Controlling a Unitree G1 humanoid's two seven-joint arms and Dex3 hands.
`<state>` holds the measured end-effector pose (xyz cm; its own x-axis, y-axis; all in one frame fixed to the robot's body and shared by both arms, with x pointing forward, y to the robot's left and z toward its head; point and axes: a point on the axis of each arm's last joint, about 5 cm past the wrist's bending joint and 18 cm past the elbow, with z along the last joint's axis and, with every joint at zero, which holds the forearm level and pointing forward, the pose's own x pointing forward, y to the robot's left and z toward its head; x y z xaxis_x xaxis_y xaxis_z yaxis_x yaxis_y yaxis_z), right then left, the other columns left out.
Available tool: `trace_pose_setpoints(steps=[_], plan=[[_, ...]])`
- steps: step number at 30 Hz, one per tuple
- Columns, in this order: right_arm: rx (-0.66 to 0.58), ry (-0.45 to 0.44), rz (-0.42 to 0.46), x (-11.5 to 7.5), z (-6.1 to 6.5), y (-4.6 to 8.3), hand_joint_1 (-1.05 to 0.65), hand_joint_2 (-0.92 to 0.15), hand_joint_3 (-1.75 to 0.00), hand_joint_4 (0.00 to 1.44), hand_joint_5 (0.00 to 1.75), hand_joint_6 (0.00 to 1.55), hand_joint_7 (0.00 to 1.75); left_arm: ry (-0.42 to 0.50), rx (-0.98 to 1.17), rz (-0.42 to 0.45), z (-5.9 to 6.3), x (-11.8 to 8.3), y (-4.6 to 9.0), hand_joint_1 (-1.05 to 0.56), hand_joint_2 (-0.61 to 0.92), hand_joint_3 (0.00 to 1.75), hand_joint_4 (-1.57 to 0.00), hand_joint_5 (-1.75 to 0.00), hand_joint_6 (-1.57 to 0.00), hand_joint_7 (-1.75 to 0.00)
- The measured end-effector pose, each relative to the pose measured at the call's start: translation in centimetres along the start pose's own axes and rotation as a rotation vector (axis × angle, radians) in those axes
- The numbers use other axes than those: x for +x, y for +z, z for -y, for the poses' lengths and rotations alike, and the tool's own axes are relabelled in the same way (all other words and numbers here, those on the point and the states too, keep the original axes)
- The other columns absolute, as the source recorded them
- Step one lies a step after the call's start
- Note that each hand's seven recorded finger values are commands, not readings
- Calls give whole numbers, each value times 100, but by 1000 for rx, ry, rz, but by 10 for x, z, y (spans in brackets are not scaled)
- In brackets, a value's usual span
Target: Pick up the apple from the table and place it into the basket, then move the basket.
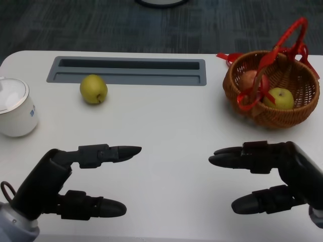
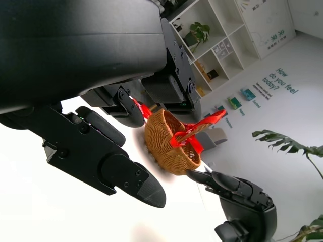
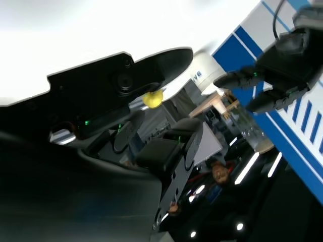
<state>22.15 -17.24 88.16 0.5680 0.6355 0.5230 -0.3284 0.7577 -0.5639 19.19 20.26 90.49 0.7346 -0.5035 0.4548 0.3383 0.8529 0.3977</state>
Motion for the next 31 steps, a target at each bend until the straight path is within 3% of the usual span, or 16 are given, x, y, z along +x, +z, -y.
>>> trace_pose_setpoints(steps=[10,22,31], plan=[[190,40,-10,15,-16,-2,-50,-77,0,51,0,46,0,12,6,9,-1,-2,2,-45,67,0,-76,0,-73,0],[276,31,9,26,-27,0,-47,-75,0,50,0,44,0,23,13,41,-2,-1,3,-42,67,0,-77,-1,-73,0],[273,25,4,25,-24,0,-46,-75,0,52,1,47,1,29,8,53,-2,1,3,-40,67,0,-78,-1,-74,-1]])
